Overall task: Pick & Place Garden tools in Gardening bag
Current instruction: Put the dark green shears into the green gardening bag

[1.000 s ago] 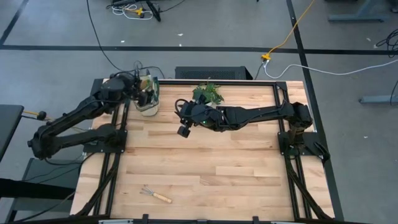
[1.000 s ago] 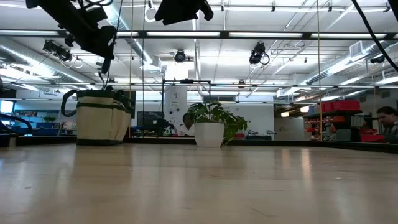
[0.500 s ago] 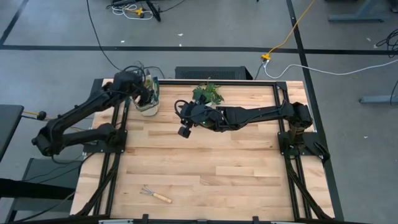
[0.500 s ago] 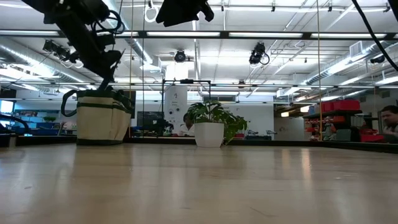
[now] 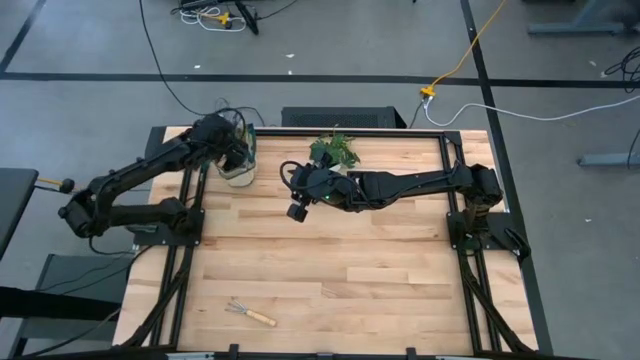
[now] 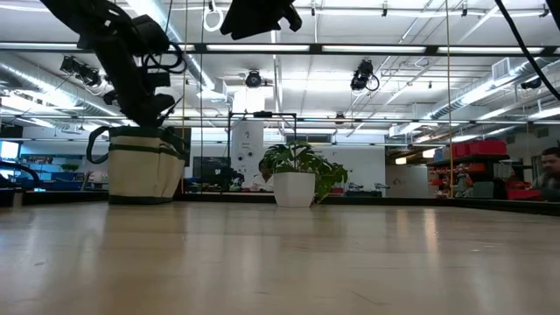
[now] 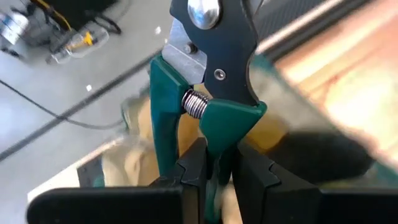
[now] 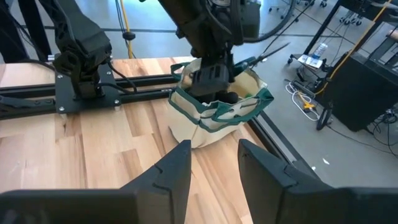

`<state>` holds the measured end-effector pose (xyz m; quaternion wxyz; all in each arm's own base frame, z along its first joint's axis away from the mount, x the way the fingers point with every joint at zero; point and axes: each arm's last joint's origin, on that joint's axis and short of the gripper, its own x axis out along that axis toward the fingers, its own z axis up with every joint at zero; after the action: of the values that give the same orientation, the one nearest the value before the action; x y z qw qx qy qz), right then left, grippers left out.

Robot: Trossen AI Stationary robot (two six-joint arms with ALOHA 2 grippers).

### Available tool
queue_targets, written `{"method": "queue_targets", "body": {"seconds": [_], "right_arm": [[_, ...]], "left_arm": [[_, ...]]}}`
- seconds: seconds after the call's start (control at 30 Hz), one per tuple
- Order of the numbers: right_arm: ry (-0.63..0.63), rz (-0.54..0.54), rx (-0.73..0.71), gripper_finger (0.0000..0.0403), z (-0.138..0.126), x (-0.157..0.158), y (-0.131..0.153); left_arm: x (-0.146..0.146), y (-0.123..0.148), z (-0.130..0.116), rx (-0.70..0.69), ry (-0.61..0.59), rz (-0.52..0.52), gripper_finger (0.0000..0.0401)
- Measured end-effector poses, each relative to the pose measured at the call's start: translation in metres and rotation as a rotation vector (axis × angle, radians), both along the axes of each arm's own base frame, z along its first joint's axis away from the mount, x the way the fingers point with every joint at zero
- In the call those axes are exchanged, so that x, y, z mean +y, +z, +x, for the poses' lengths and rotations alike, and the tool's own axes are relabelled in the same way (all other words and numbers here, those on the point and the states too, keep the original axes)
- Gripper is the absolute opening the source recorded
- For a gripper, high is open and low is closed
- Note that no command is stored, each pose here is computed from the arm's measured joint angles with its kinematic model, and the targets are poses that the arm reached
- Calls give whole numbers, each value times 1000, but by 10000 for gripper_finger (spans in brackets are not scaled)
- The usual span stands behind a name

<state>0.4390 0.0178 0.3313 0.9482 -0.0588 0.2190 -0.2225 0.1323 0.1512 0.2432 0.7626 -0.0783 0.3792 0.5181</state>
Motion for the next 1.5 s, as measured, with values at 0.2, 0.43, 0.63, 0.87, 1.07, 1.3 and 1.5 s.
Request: {"method": "queue_targets", "body": {"seconds": [0.2, 0.43, 0.63, 0.87, 1.07, 1.3, 1.5], "right_arm": [[-7, 11, 7, 132, -1, 0, -1], [-8, 14, 6, 132, -1, 0, -1], [-8, 14, 5, 132, -1, 0, -1], [-9, 14, 5, 132, -1, 0, -1], [-9, 13, 5, 132, -1, 0, -1], [-9, 13, 5, 132, -1, 0, -1], [-10, 13, 5, 132, -1, 0, -1]], "left_arm": [[-2, -8, -2, 36, 15, -81, 58], [-2, -10, -5, -10, 17, -139, 58], [-1, -13, -13, 21, 45, -182, 58], [3, -13, -19, -9, 60, -218, 58], [5, -12, -19, -44, 47, -222, 58], [6, -11, -16, -122, 21, -242, 118], [6, -11, -16, -122, 26, -240, 128]]}}
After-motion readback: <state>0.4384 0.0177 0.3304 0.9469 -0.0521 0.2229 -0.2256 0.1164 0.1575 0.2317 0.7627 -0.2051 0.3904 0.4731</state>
